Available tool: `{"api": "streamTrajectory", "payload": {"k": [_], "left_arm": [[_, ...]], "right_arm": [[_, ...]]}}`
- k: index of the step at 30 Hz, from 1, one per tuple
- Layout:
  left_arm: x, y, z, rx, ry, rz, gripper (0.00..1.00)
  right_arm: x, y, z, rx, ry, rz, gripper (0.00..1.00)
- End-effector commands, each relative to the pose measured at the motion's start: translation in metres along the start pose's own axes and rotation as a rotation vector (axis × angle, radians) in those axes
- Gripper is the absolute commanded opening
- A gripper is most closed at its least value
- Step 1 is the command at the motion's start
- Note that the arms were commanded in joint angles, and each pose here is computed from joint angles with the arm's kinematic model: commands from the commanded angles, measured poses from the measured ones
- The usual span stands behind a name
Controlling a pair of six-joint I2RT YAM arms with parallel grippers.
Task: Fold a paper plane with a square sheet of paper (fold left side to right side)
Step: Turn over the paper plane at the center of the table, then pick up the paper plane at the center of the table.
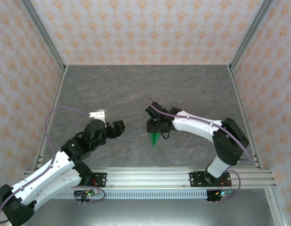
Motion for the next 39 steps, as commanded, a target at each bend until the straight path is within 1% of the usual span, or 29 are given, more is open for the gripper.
{"api": "streamTrajectory", "payload": {"k": [1,5,11,15,21,23,24,26,27,28,31,33,39], "left_arm": [[-0.006,-0.006,-0.002,-0.003,0.006,-0.052,0.84],[-0.006,-0.005,-0.001,-0.001,0.004,-0.054,0.84],[-0.006,-0.005,0.000,0.002,0.000,-0.051,0.84],[-0.007,-0.005,0.000,0.001,-0.001,-0.053,0.84],[-0.006,-0.005,0.000,-0.001,-0.004,-0.051,0.84],[-0.007,-0.005,0.001,0.000,-0.006,-0.050,0.84],[-0.007,-0.005,0.000,-0.001,-0.005,-0.049,0.84],[-0.008,-0.005,0.000,0.000,-0.002,-0.048,0.84],[-0.008,-0.005,0.000,-0.001,-0.001,-0.047,0.84],[-0.009,-0.005,-0.001,-0.001,0.003,-0.044,0.84],[-0.010,-0.005,-0.003,0.002,0.024,-0.026,0.84],[-0.010,-0.005,-0.004,0.004,0.032,-0.019,0.84],[-0.012,-0.004,-0.005,0.004,0.048,-0.002,0.84]], "right_arm": [[-0.002,-0.002,-0.003,0.040,0.071,0.024,0.53],[0.002,-0.001,-0.002,0.041,0.084,0.038,0.53],[0.016,-0.001,0.004,0.043,0.054,0.061,0.52],[0.022,-0.001,0.004,0.040,0.070,0.069,0.49],[0.035,0.000,0.005,0.035,0.080,0.089,0.40],[0.038,-0.002,0.005,0.032,0.087,0.088,0.34],[0.039,-0.003,0.006,0.031,0.087,0.086,0.27],[0.039,-0.007,0.006,0.033,0.086,0.072,0.11],[0.037,-0.012,0.004,0.037,0.087,0.063,0.05],[0.034,-0.018,0.000,0.048,0.089,0.058,0.02],[0.029,-0.041,-0.013,0.059,0.082,0.054,0.01],[0.029,-0.059,-0.024,0.055,0.103,0.068,0.01],[0.047,-0.105,-0.050,0.073,0.132,0.124,0.01]]}}
Point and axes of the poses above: each hand's point on the last joint's axis, 136 mm out from that joint toward the fingers, its own x axis out along the fingers, its own z axis along the line the jaws close on, y = z × x, the point moved 10 cm from there along -x, back along the fingers, and after that the axes turned 14 degrees about -x, right-handed, at the moved point
